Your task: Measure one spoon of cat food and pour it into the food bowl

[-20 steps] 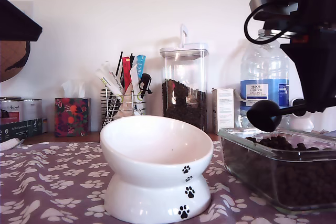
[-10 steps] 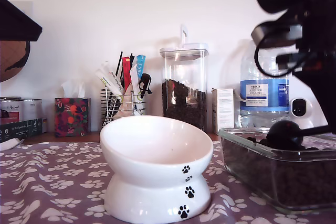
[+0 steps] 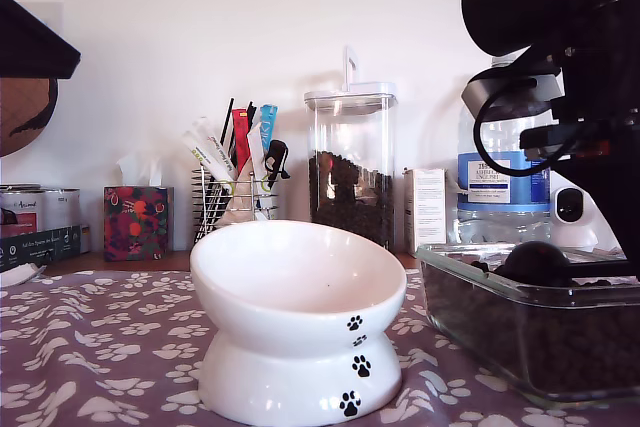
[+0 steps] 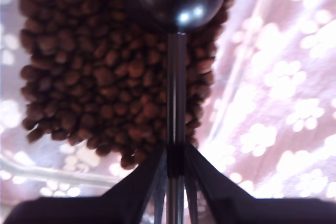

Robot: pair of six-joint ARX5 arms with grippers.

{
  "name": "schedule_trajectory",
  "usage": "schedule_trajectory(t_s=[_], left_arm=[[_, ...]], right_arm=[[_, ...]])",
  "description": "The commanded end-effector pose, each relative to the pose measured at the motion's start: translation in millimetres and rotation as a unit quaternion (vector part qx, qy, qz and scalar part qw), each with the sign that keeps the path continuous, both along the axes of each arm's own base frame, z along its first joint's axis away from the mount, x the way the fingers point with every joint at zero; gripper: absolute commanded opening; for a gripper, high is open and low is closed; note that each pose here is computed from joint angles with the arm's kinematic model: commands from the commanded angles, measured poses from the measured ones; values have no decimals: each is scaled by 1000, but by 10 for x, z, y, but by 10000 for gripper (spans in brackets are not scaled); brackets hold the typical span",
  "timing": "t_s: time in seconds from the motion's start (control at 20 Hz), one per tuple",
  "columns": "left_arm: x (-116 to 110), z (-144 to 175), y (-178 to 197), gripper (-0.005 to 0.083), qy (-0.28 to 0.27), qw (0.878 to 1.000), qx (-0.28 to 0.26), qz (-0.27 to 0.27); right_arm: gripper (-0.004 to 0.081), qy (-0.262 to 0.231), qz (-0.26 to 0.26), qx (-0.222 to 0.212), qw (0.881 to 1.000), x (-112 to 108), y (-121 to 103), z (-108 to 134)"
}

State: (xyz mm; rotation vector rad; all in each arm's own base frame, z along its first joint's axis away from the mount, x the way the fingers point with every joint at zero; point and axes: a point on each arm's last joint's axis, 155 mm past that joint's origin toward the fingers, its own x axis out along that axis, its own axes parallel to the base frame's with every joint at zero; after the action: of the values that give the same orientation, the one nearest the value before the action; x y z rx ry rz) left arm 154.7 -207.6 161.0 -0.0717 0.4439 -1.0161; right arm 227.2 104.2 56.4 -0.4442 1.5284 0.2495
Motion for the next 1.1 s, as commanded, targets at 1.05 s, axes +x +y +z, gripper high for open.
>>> schedule_trajectory(t_s=[1.05], left_arm=[[-36,11,-33,-19,2,1000,-5,-12]], right_arm=[[179,-23,-6,56,998,30,180,270]])
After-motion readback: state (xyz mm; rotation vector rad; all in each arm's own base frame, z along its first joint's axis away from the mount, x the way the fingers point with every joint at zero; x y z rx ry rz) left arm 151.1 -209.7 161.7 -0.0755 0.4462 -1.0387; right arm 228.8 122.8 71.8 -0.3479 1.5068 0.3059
